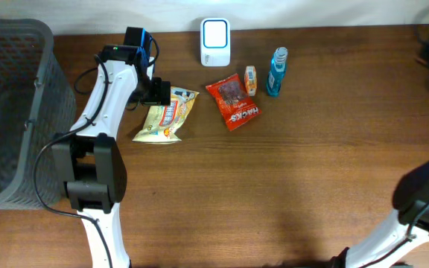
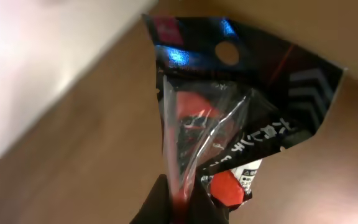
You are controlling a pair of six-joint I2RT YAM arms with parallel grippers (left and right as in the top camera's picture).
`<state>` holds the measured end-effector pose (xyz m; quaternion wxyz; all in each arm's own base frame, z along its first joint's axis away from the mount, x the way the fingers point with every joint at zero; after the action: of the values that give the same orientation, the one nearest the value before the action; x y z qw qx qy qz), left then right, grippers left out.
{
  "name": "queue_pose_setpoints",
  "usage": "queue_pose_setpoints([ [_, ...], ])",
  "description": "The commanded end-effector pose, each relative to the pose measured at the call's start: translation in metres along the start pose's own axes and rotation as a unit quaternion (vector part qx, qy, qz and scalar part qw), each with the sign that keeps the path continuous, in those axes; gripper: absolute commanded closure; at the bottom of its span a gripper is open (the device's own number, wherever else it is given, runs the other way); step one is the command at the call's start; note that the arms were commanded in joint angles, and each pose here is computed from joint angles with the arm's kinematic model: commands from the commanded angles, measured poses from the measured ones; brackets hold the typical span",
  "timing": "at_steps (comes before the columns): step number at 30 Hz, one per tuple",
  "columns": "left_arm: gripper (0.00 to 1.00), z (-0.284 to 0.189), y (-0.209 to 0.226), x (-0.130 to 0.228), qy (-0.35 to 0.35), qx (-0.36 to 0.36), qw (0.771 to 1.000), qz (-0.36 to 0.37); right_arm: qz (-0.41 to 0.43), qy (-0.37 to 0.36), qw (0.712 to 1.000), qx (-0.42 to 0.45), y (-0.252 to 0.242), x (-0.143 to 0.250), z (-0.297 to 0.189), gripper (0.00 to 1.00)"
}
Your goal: Scan the item barcode
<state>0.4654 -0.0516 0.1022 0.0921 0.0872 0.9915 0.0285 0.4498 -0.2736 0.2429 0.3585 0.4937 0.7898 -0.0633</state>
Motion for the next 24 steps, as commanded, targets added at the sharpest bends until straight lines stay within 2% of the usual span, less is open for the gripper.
queue_pose_setpoints([
  [1, 0.01, -0.002, 0.003, -0.004, -0.005, -0.004, 1.000, 0.001, 0.036, 0.014, 0.997, 0.068, -0.067, -0.013, 0.025, 0.96],
  [4, 0.01, -0.002, 0.003, -0.004, -0.005, -0.004, 1.000, 0.001, 0.064, 0.034, 0.992, 0.108, -0.114, -0.013, 0.048, 0.96],
  [10, 0.01, -0.002, 0.003, -0.004, -0.005, -0.004, 1.000, 0.001, 0.098, 0.053, 0.983, 0.149, -0.171, -0.007, 0.092, 0.96],
  [15, 0.01, -0.002, 0.003, -0.004, -0.005, -0.004, 1.000, 0.001, 0.107, 0.067, 0.978, 0.166, -0.199, 0.004, 0.124, 0.96],
  [18, 0.01, -0.002, 0.003, -0.004, -0.005, -0.004, 1.000, 0.001, 0.079, 0.078, 0.981, 0.162, -0.201, 0.012, 0.138, 0.94],
  [19, 0.01, -0.002, 0.003, -0.004, -0.005, -0.004, 1.000, 0.001, 0.074, 0.079, 0.981, 0.161, -0.201, 0.012, 0.139, 0.86],
  [20, 0.01, -0.002, 0.003, -0.004, -0.005, -0.004, 1.000, 0.001, 0.074, 0.077, 0.981, 0.162, -0.202, 0.012, 0.139, 0.72],
  [22, 0.01, -0.002, 0.003, -0.004, -0.005, -0.004, 1.000, 0.001, 0.074, 0.075, 0.981, 0.162, -0.202, 0.010, 0.139, 0.55],
  [24, 0.01, -0.002, 0.003, -0.004, -0.005, -0.004, 1.000, 0.001, 0.074, 0.078, 0.981, 0.163, -0.202, 0.011, 0.137, 0.50],
])
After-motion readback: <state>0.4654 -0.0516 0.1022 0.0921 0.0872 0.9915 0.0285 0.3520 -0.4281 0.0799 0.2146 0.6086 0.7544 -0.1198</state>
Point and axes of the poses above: each gripper's point midway between its finger pads, its own z axis out along the fingers, its own y axis along the line the jaws close on, x = y × z, the point moved 2 cm from there along -z, back along the fingers, and after that the axes turned 10 degrees about z, right-handed, at the moved point
